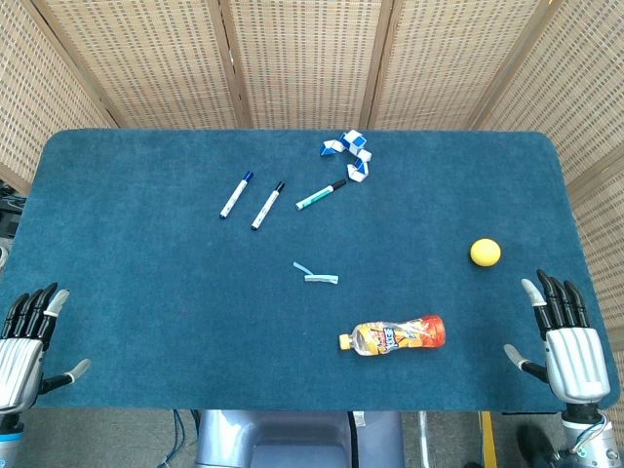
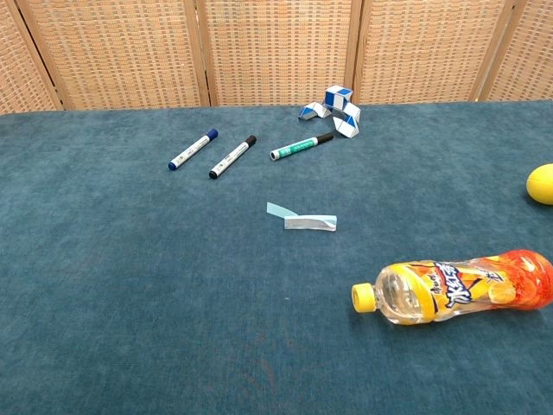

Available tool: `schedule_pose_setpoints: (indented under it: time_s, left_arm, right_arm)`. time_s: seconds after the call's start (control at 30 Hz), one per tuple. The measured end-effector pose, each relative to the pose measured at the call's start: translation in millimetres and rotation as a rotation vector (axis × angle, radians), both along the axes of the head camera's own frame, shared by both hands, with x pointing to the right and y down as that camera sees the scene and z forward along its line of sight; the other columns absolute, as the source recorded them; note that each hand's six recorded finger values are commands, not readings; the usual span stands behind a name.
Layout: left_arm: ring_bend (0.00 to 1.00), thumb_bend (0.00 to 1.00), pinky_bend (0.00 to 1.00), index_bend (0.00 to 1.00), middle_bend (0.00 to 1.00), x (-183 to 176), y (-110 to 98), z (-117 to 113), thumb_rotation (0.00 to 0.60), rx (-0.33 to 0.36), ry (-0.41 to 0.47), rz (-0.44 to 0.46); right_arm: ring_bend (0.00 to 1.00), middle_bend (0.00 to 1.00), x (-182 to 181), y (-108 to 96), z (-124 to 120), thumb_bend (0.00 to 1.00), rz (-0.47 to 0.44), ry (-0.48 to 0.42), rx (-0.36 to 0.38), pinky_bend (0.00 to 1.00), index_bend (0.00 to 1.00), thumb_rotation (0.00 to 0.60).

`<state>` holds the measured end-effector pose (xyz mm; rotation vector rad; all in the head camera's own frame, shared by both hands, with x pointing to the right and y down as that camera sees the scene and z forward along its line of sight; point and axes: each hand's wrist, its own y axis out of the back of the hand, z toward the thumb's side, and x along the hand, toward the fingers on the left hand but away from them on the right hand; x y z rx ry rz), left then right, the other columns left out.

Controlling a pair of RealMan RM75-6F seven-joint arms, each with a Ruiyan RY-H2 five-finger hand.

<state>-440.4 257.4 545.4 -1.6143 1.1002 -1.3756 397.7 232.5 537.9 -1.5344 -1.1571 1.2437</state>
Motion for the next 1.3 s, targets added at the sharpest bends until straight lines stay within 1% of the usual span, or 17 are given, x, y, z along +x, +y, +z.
schedule_pose_setpoints:
  time_s: [0.27, 0.4, 0.5, 0.6, 0.73, 0.8, 0.9, 1.03, 1.1, 1.2, 1.3]
  left_arm:
    - [0.0, 0.0, 0.0, 0.0, 0.0, -1, 0, -1, 0.6, 0.002, 0.006, 0.002]
    - [0.0, 0.0, 0.0, 0.0, 0.0, 0, -1, 0, 0.6, 0.006, 0.004, 0.005]
    - [0.0, 0.0, 0.0, 0.0, 0.0, 0, -2, 2, 0.6, 0.004, 0.0, 0.005]
    - [0.0, 0.0, 0.0, 0.0, 0.0, 0, -4, 4, 0.6, -0.003, -0.004, 0.0]
    - [0.0, 0.0, 0.0, 0.0, 0.0, 0, -6, 6, 0.6, -0.005, -0.009, -0.004]
    - [0.0, 0.0, 0.0, 0.0, 0.0, 0, -6, 7, 0.6, -0.006, -0.013, -0.007]
    - [0.0, 0.0, 0.0, 0.0, 0.0, -1, -8, 9, 0.6, -0.011, -0.019, -0.018]
    - [0.0, 0.0, 0.0, 0.0, 0.0, -3, -10, 14, 0.6, -0.02, -0.032, -0.035]
    - [0.0, 0.0, 0.0, 0.0, 0.0, -3, -12, 16, 0.6, -0.025, -0.038, -0.042]
    - [0.0, 0.0, 0.0, 0.0, 0.0, -6, -14, 19, 0.6, -0.032, -0.047, -0.057]
    - [0.0, 0.0, 0.0, 0.0, 0.0, -8, -18, 23, 0.6, -0.039, -0.057, -0.071]
  right_arm:
    - [0.0, 0.0, -4, -2, 2, 0.0, -0.008, -0.01, -0.007, 0.0, 0.0, 0.6]
    - [0.0, 0.0, -14, -8, 2, 0.0, -0.041, -0.008, -0.014, 0.0, 0.0, 0.6]
    - [0.0, 0.0, -30, -20, 0, 0.0, -0.093, -0.009, -0.016, 0.0, 0.02, 0.6]
    - [0.0, 0.0, -55, -39, -1, 0.0, -0.157, -0.031, -0.031, 0.0, 0.1, 0.6]
    - [0.0, 0.0, -99, -70, -2, 0.0, -0.264, -0.06, -0.05, 0.0, 0.2, 0.6]
    - [0.0, 0.0, -117, -82, -2, 0.0, -0.307, -0.064, -0.052, 0.0, 0.24, 0.6]
    - [0.0, 0.0, -146, -101, 5, 0.0, -0.355, -0.059, -0.057, 0.0, 0.3, 0.6]
    - [0.0, 0.0, -191, -123, 24, 0.04, -0.397, -0.026, -0.074, 0.0, 0.31, 0.6]
    - [0.0, 0.0, -204, -129, 34, 0.07, -0.395, -0.003, -0.094, 0.0, 0.32, 0.6]
    - [0.0, 0.0, -224, -137, 52, 0.14, -0.385, 0.032, -0.137, 0.0, 0.32, 0.6]
    - [0.0, 0.0, -244, -145, 69, 0.16, -0.366, 0.05, -0.192, 0.0, 0.32, 0.6]
